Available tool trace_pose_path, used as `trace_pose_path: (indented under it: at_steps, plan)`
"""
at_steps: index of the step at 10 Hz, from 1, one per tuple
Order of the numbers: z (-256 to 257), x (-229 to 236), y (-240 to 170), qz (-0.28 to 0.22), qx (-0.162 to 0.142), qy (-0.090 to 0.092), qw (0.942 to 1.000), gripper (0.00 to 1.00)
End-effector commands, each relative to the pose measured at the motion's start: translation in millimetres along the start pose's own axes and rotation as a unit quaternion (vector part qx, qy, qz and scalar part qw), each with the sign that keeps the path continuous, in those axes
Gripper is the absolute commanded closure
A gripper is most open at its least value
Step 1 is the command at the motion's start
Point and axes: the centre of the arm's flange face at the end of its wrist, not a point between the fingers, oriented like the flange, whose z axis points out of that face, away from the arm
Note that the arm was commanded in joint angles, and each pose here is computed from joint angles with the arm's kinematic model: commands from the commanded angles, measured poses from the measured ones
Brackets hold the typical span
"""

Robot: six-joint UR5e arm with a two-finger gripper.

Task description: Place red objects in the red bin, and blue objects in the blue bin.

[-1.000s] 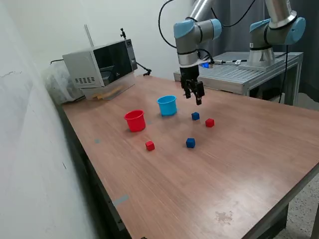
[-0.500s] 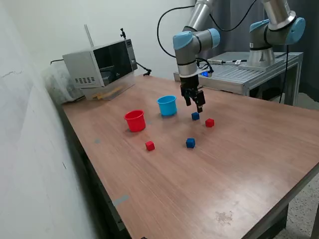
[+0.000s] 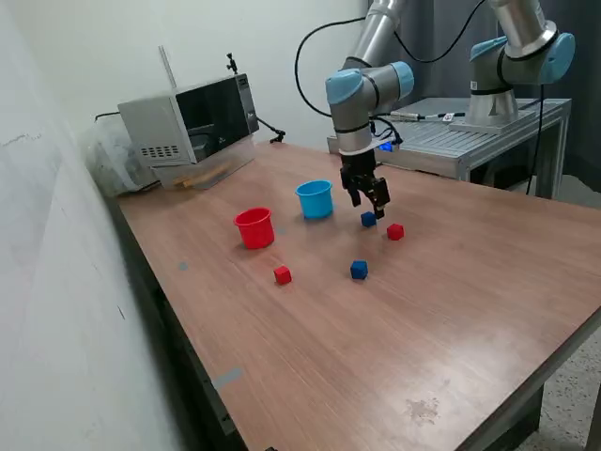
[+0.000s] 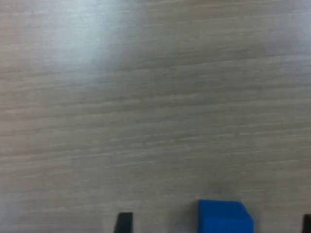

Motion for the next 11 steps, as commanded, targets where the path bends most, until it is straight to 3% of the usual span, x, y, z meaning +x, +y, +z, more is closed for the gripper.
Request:
trace_pose_path:
  at_steps: [1,6,8,10,11]
  plan:
    - [6.0,0.2,1.2,-0.004,0.0,0.0,1.0,1.0]
    - [-2.7,-0.1,4.9,-0.006,-0.005,-0.005,1.0,1.0]
    - [-57.4,12.3,-8.1,-0.019,-0.023,-0.003,0.9995,1.0]
    - [-151.8,14.6,-29.9,-0.032,-0.088,-0.001,0.9956,1.0]
    - [-165.5,6.9,-31.7,-0.037,-0.095,-0.002,0.9948,1.0]
